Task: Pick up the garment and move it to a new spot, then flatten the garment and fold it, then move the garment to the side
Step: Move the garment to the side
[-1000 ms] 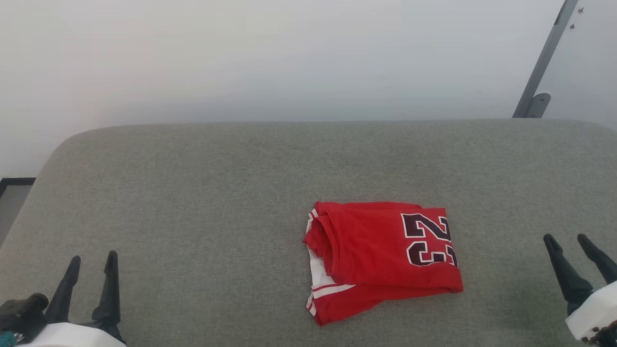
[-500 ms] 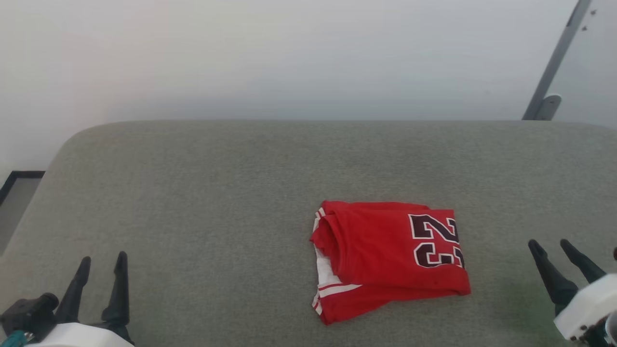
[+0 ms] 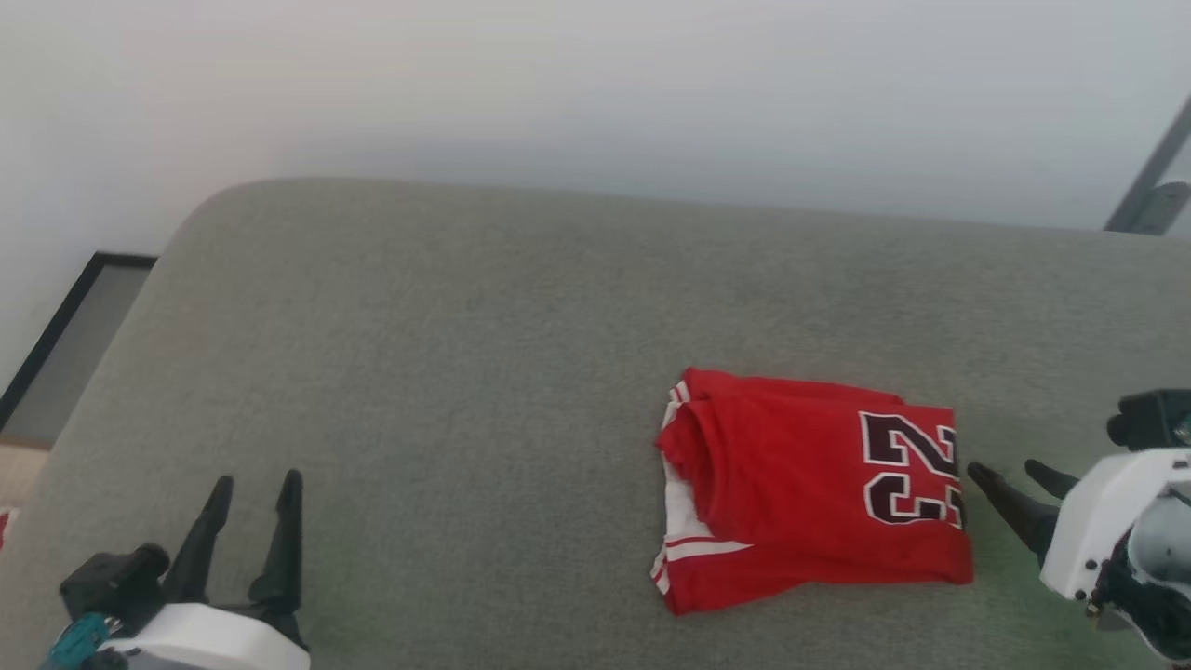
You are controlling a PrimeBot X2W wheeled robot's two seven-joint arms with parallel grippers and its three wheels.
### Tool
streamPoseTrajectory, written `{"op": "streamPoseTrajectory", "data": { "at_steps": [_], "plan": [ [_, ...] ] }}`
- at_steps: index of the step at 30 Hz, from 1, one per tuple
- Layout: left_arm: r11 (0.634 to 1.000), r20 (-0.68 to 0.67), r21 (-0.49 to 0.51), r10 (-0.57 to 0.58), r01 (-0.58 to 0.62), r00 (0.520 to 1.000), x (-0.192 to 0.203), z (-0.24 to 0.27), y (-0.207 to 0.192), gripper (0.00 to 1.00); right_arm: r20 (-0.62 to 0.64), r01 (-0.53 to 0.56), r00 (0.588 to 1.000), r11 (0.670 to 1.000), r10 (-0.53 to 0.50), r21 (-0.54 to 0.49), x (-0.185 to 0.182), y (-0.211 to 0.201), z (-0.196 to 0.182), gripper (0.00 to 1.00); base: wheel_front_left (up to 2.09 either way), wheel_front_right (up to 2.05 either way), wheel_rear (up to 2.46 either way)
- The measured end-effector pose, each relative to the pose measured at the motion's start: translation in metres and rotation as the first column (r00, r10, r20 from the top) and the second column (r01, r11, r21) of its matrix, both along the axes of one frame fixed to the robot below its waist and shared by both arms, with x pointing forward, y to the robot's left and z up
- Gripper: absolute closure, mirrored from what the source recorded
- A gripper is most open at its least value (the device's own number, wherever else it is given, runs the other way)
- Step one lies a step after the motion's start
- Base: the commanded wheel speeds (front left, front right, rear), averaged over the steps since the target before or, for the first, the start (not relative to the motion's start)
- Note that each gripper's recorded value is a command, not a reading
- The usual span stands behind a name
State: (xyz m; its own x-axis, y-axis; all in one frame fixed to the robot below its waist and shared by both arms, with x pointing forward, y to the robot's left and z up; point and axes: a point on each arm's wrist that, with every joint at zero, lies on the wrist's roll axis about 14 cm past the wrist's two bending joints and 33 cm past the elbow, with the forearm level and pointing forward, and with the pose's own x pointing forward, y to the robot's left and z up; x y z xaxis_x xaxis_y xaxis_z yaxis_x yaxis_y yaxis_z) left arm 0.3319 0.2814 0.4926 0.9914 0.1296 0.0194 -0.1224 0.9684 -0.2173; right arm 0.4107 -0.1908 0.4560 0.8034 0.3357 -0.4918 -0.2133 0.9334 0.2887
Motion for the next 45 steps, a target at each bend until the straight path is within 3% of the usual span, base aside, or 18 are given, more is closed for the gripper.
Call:
{"op": "streamPoseTrajectory", "data": {
  "at_steps": [7, 12, 18, 19, 21, 25, 34, 45],
  "plan": [
    [1.000, -0.029, -0.010, 0.019, -0.020, 0.999, 0.000, -0.009, 0.002, 0.00, -0.250, -0.113, 0.963, 0.993, 0.099, -0.041, 0.007, 0.018, -0.036, 0.00, 0.00, 0.00, 0.00],
    [0.999, -0.047, -0.015, 0.029, -0.029, 0.998, 0.004, -0.015, 0.002, 0.00, -0.410, -0.182, 0.900, 0.982, 0.147, -0.046, 0.008, 0.027, -0.058, 0.00, 0.00, 0.00, 0.00],
    [0.999, -0.070, -0.020, 0.043, -0.044, 0.997, 0.008, -0.022, 0.003, 0.00, -0.579, -0.228, 0.791, 0.973, 0.196, 0.017, 0.004, 0.040, -0.075, 0.00, 0.00, 0.00, 0.00],
    [0.999, -0.073, -0.018, 0.043, -0.044, 0.996, 0.008, -0.022, 0.003, 0.00, -0.599, -0.247, 0.774, 0.969, 0.206, 0.014, 0.003, 0.041, -0.077, 0.06, 0.00, 0.00, 0.00],
    [0.999, -0.083, -0.019, 0.047, -0.049, 0.995, 0.007, -0.025, 0.003, 0.00, -0.622, -0.271, 0.751, 0.962, 0.221, 0.014, 0.002, 0.043, -0.078, 1.00, 0.00, 0.00, 0.00],
    [0.998, -0.083, -0.021, 0.050, -0.052, 0.995, 0.011, -0.026, 0.004, 0.00, -0.634, -0.270, 0.739, 0.962, 0.227, 0.030, 0.001, 0.043, -0.080, 1.00, 0.00, 0.00, 0.00],
    [1.000, -0.053, -0.016, 0.004, -0.005, 0.999, 0.033, -0.018, -0.008, 0.00, -0.604, -0.214, 0.773, 0.976, 0.197, 0.045, 0.011, 0.025, -0.069, 1.00, 0.00, 0.00, 0.00],
    [0.990, -0.001, -0.006, -0.140, 0.140, 0.990, 0.083, -0.007, -0.052, 0.00, -0.519, -0.036, 0.855, 0.995, -0.017, -0.092, 0.035, -0.064, -0.043, 1.00, 0.00, 0.00, 0.00]
  ]
}}
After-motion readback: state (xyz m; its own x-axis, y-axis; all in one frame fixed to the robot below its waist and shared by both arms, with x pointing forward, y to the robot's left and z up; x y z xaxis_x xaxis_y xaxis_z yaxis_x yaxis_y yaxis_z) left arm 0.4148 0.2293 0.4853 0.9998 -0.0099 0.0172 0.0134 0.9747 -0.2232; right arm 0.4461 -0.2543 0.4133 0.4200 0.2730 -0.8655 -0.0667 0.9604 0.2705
